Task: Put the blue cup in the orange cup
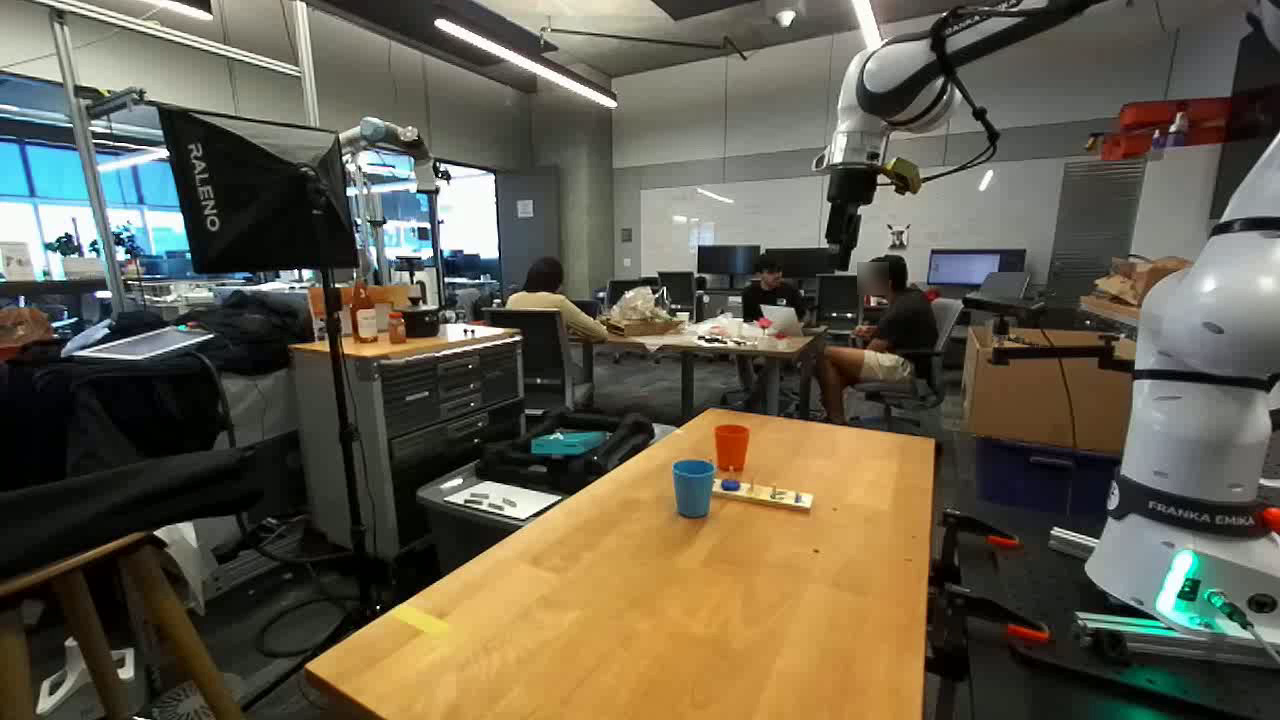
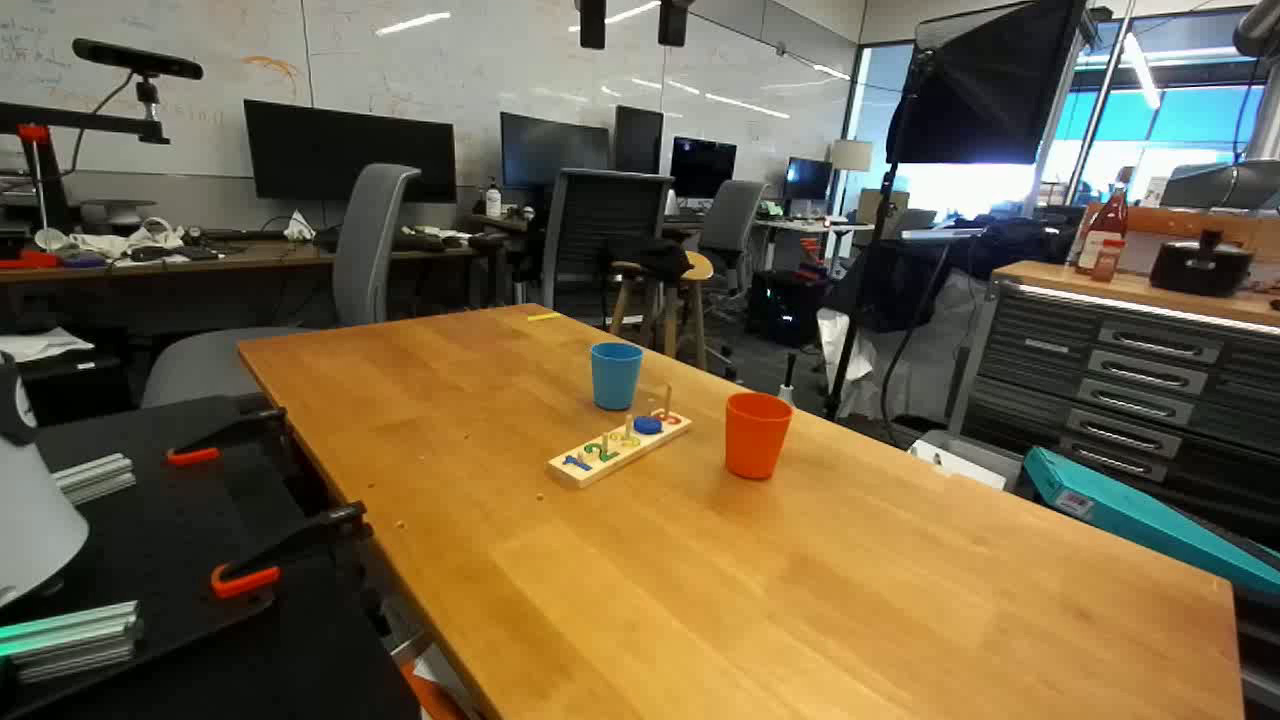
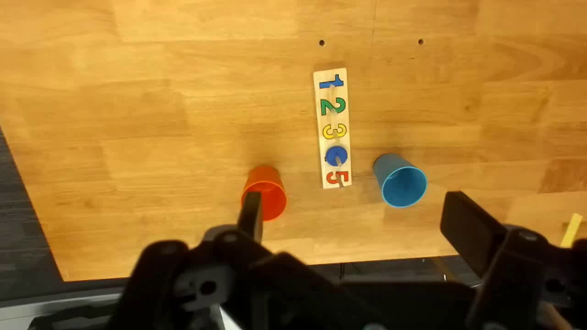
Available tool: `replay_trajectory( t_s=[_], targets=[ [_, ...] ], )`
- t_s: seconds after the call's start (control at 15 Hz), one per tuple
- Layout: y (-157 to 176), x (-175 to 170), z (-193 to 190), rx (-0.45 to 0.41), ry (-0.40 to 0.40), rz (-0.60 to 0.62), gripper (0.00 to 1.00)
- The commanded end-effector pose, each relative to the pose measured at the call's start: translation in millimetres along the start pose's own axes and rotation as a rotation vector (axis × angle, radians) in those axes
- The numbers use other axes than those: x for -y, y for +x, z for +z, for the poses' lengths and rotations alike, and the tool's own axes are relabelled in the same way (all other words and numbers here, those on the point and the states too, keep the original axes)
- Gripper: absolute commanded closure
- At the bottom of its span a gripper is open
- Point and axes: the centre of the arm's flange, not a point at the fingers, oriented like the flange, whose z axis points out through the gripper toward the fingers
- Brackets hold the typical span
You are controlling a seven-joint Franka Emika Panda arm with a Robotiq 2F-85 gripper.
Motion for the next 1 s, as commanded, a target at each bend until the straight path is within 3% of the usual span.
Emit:
replay_trajectory(
  t_s=[0.0, 0.2, 0.33, 0.93],
  targets=[
    [0.3, -0.2, -1.4, -0.003, -0.001, 0.0, 0.0],
    [0.5, -0.4, -4.8, -0.01, -0.003, 0.0, 0.0],
    [13.3, 18.5, 12.1, 0.016, -0.02, -0.035, 0.0],
    [119.1, 152.7, 144.4, 0.159, -0.083, -0.23, 0.0]
  ],
)
